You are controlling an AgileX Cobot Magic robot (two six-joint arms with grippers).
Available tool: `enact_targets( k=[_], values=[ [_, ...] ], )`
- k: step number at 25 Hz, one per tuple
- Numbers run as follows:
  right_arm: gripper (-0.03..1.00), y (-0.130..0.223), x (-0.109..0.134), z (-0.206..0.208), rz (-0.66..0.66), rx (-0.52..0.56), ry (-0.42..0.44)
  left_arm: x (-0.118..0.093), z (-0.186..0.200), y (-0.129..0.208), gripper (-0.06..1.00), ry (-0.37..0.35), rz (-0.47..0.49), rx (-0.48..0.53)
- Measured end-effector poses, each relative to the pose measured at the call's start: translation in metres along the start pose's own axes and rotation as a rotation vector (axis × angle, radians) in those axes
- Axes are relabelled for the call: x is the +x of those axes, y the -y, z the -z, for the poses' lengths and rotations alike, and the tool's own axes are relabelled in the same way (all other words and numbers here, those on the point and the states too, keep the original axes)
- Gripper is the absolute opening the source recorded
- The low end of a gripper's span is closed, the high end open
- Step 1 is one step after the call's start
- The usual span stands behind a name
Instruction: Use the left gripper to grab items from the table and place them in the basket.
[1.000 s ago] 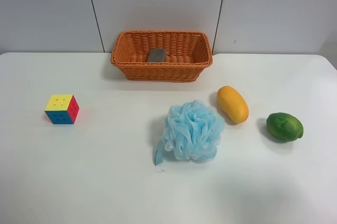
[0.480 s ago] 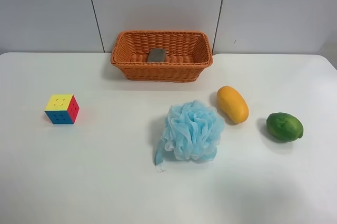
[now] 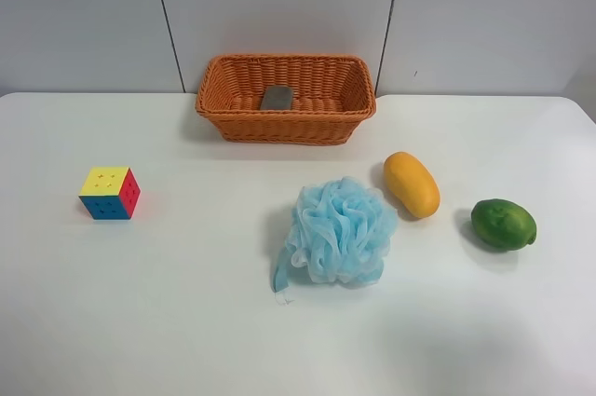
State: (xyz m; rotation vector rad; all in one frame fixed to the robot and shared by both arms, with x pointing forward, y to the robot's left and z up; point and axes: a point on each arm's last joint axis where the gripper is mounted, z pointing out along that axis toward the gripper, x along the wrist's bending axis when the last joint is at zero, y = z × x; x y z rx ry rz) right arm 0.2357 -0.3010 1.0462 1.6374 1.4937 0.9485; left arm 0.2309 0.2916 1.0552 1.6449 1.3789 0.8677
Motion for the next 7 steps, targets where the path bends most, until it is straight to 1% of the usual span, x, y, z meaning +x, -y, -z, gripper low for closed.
enact_targets(
  k=[7],
  values=[
    [0.99,0.0,0.0,0.0,0.0,0.0,0.0,0.0,0.0,0.0,0.99,0.0,0.001,0.0]
  ],
)
